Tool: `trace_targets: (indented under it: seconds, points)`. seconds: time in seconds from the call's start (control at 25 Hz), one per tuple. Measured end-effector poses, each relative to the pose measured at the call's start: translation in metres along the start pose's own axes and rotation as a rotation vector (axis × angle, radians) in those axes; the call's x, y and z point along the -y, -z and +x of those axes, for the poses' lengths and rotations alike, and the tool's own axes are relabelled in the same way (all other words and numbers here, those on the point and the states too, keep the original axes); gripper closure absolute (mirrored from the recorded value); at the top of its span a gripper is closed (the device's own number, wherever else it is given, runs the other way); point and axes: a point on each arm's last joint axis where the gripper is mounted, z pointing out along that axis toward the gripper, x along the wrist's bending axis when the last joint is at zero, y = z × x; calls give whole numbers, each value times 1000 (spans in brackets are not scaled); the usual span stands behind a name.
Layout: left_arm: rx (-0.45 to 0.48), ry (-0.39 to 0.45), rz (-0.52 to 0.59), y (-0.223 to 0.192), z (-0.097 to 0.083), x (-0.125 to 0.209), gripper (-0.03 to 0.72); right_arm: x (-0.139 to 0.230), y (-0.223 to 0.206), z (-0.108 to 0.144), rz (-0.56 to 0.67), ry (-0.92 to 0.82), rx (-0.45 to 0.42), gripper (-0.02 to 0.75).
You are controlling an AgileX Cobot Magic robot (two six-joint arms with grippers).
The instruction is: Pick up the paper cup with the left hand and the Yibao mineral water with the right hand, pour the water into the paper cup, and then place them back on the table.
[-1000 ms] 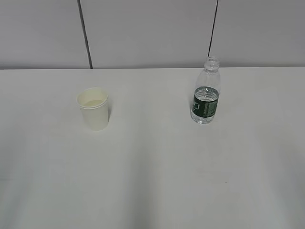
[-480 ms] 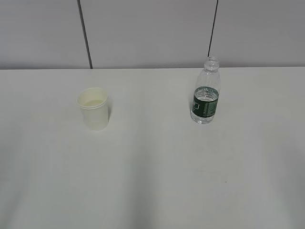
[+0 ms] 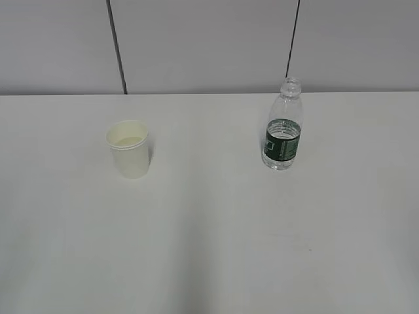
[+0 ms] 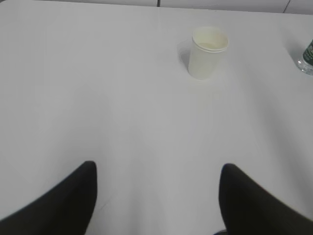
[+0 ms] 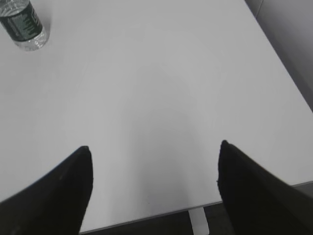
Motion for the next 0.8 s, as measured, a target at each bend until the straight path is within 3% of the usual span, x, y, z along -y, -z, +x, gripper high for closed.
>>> trace_targets:
  seconds: [0.8]
  points:
    - [-8,4,-25,4,0,3,251,4,6,-1,-47,-7,0,151]
